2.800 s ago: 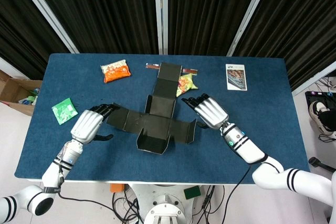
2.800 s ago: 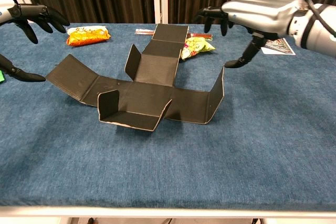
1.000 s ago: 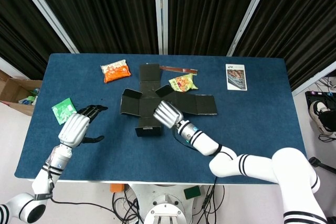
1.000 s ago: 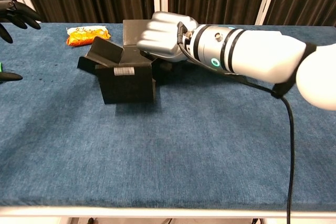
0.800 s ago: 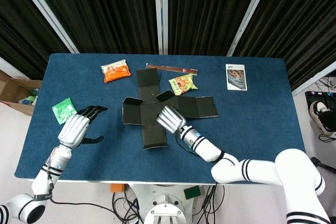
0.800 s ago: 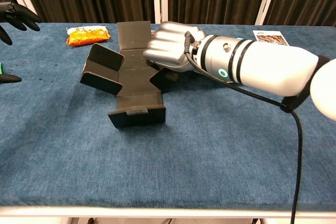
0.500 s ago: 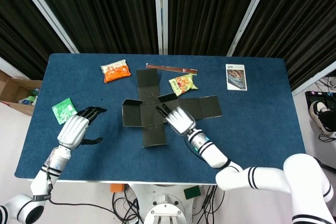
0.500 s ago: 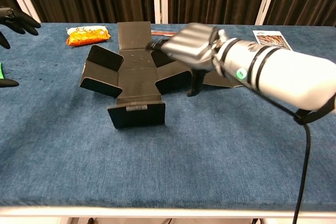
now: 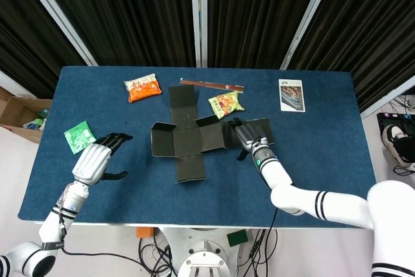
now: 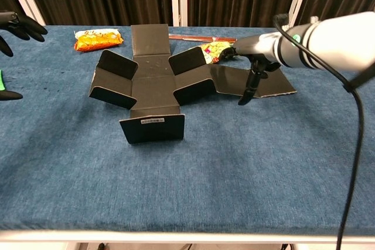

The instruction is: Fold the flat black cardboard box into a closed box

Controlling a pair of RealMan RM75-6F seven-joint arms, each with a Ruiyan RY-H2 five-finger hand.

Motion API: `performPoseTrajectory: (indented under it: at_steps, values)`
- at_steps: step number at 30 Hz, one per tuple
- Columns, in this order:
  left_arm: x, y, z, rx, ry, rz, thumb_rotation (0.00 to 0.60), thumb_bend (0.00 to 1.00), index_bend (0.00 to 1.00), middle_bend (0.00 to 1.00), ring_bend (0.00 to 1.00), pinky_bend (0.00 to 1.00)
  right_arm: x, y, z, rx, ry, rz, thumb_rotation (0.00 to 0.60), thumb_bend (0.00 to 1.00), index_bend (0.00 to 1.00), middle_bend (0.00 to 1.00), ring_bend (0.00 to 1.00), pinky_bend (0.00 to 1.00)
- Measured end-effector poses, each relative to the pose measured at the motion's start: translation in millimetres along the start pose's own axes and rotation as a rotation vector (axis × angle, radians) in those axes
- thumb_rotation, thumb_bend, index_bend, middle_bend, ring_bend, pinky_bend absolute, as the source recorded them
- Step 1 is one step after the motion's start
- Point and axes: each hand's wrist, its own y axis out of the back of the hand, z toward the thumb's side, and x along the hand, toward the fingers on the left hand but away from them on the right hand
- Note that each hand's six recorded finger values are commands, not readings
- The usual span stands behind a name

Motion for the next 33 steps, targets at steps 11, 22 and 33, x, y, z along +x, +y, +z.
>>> performPoseTrajectory:
  at_steps: [11, 22, 33]
  values:
    - [-1, -2, -5, -0.001, 0.019, -0.014, 0.6, 0.0, 0.19, 0.2, 0.17, 0.33, -27, 12, 6, 0.043, -0.052, 0.04, 0.6, 0.13, 0.0, 0.06, 0.77, 1.0]
    - [-4, -2, -9, -0.01, 0.031, -0.014, 0.6, 0.0, 0.19, 0.2, 0.17, 0.33, -37, 2, 14, 0.091, -0.063, 0.066, 0.6, 0.13, 0.0, 0.1, 0.77, 1.0]
    - [2, -15, -24, 0.114, 0.064, -0.087, 0.6, 0.0, 0.06, 0.03, 0.45, 0.58, -36, 8, 23, 0.149, -0.055, 0.032, 0.6, 0.29, 0.46, 0.32, 0.79, 1.0]
